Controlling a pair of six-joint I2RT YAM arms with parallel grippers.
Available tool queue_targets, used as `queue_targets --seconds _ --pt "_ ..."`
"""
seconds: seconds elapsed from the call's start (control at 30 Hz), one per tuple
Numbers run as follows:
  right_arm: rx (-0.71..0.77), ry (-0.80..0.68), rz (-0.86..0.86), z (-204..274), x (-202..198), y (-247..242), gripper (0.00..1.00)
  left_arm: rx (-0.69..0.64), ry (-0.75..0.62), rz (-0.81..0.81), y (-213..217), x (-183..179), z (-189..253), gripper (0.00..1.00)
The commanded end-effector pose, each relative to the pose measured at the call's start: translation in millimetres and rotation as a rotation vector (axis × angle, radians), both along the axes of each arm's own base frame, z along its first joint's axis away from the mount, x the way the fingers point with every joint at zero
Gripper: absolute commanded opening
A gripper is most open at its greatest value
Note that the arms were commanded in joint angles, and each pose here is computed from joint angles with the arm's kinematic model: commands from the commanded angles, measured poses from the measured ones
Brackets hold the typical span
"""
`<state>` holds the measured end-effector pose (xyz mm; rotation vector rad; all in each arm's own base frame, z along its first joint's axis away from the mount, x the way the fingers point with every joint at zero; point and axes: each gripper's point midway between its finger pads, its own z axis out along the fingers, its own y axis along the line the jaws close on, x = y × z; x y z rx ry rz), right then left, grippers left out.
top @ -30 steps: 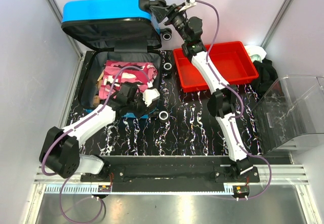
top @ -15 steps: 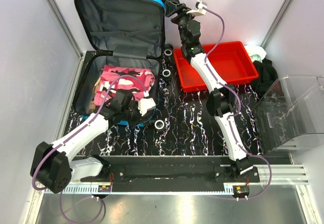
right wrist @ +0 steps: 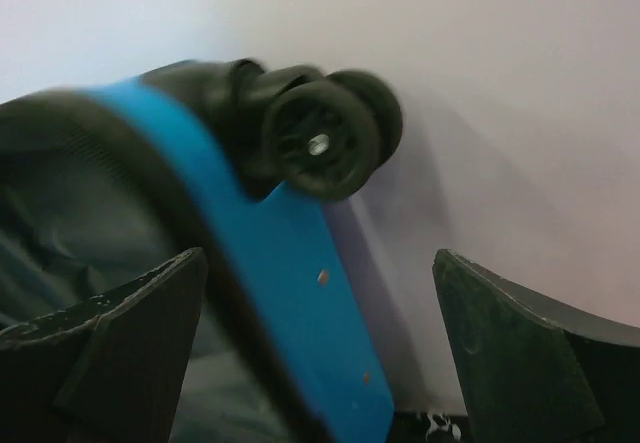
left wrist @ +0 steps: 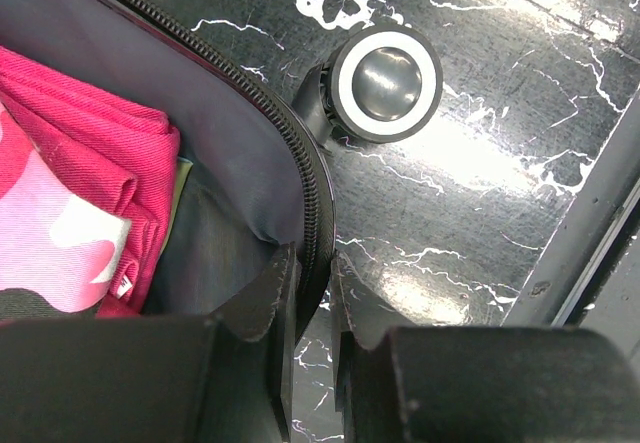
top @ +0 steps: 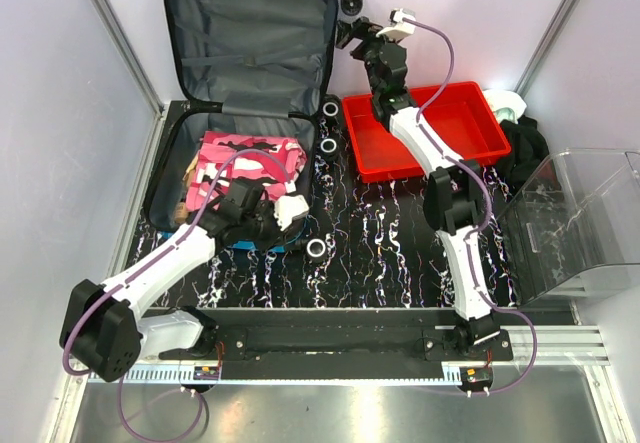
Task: Open, take out, and arrange the luggage
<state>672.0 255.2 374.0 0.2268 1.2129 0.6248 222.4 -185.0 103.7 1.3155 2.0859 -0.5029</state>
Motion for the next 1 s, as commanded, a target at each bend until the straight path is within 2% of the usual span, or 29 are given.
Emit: queue_targets --seconds 0.0,0.13,0.37,0.57,0.67,0.7,0.8,0.97 --pt "-0.057 -0.140 0.110 96.2 -62.2 0.7 1.00 -0.029 -0.043 0.058 -8.4 23.5 5.8 0.00" --pt "-0.081 -0.131 0.236 105.2 -79.6 1.5 1.00 -0.036 -0.030 0.055 -12.2 24.9 5.8 0.00" --pt "-0.198 -0.026 0.170 68.4 -102.9 -18.6 1.00 -0.004 -0.102 0.087 -7.2 43.5 6.4 0.00" --pt "-0.331 0.187 0.099 -0.8 -136.5 -47.4 1.00 0.091 -0.159 0.171 24.0 81.4 -5.2 0.00" --pt "-0.435 0.335 0.063 -39.6 -154.9 -65.9 1.00 0.118 -0.170 0.224 36.5 103.4 -6.5 0.00" --pt "-0.478 0.426 0.061 -66.6 -161.5 -72.3 1.00 0.118 -0.188 0.227 36.7 111.1 -2.3 0.00" --pt "-0.563 0.585 0.054 -113.8 -178.2 -86.4 1.00 0.140 -0.203 0.220 39.5 118.7 -3.4 0.00" --pt "-0.657 0.743 0.106 -174.0 -194.4 -89.4 0.97 0.160 -0.214 0.179 42.4 112.8 -0.4 0.01"
